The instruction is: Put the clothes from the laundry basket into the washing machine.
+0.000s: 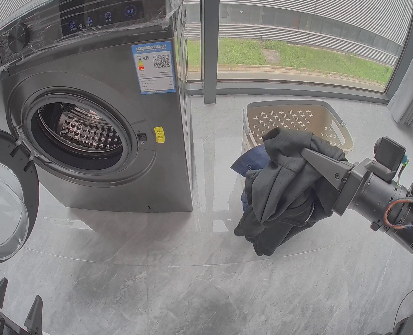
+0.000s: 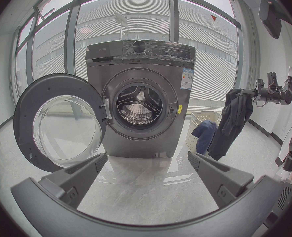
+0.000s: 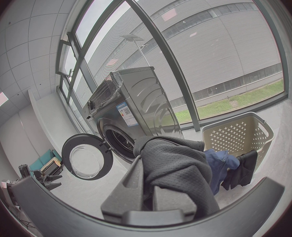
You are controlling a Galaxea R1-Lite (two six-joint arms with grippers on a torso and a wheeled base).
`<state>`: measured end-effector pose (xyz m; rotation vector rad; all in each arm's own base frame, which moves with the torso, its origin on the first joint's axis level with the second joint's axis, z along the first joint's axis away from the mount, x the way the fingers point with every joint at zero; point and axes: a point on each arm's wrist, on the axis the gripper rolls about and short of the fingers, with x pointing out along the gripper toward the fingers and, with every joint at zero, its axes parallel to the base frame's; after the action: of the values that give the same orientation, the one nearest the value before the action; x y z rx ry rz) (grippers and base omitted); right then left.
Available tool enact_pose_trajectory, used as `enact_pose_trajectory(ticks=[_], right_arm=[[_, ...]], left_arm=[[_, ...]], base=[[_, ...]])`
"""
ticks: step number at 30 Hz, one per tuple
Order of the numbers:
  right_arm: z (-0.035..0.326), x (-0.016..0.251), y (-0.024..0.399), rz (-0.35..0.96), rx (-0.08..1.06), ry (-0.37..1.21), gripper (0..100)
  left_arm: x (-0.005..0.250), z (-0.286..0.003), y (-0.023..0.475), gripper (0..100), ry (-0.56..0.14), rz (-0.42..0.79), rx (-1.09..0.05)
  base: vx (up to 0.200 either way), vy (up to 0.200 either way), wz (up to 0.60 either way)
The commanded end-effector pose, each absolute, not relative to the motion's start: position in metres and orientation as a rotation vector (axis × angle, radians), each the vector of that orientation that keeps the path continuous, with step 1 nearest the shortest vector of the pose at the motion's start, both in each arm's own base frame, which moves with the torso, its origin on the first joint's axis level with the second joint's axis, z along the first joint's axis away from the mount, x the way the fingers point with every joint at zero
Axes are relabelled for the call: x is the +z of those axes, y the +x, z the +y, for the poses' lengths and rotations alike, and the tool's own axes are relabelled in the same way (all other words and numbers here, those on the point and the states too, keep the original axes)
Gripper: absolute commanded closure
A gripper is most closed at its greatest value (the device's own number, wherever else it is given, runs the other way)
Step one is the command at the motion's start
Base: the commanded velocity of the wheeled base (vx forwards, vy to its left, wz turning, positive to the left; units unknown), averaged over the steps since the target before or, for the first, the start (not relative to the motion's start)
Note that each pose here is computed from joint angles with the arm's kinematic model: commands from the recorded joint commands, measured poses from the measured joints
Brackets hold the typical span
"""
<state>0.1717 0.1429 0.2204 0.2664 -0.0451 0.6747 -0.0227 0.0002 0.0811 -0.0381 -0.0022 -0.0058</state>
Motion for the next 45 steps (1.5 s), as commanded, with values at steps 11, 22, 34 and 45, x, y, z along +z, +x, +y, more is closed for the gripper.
enact_pose_trajectory(ticks=[11, 22, 34, 45], right_arm=[[0.1435, 0.2195, 0.1722, -0.041, 0.675, 0.267, 100], [0.1433, 0.2187, 0.1726, -0.038, 0.673, 0.267, 100], [0.1439, 0.2161, 0.1750, -0.028, 0.666, 0.266, 100], [0.1440, 0.2150, 0.1762, -0.023, 0.662, 0.266, 100]], left_arm=[[0.0758, 0.0002, -0.0228, 0, -0.038, -0.003, -0.005], [0.0758, 0.0002, -0.0228, 0, -0.038, -0.003, -0.005], [0.0758, 0.0002, -0.0228, 0, -0.038, -0.003, -0.005], [0.0758, 0.0002, -0.0228, 0, -0.038, -0.003, -0.005]], base=[[0.000, 0.200, 0.00], [-0.036, 0.055, 0.00], [-0.117, 0.000, 0.00], [0.000, 0.127, 0.00]])
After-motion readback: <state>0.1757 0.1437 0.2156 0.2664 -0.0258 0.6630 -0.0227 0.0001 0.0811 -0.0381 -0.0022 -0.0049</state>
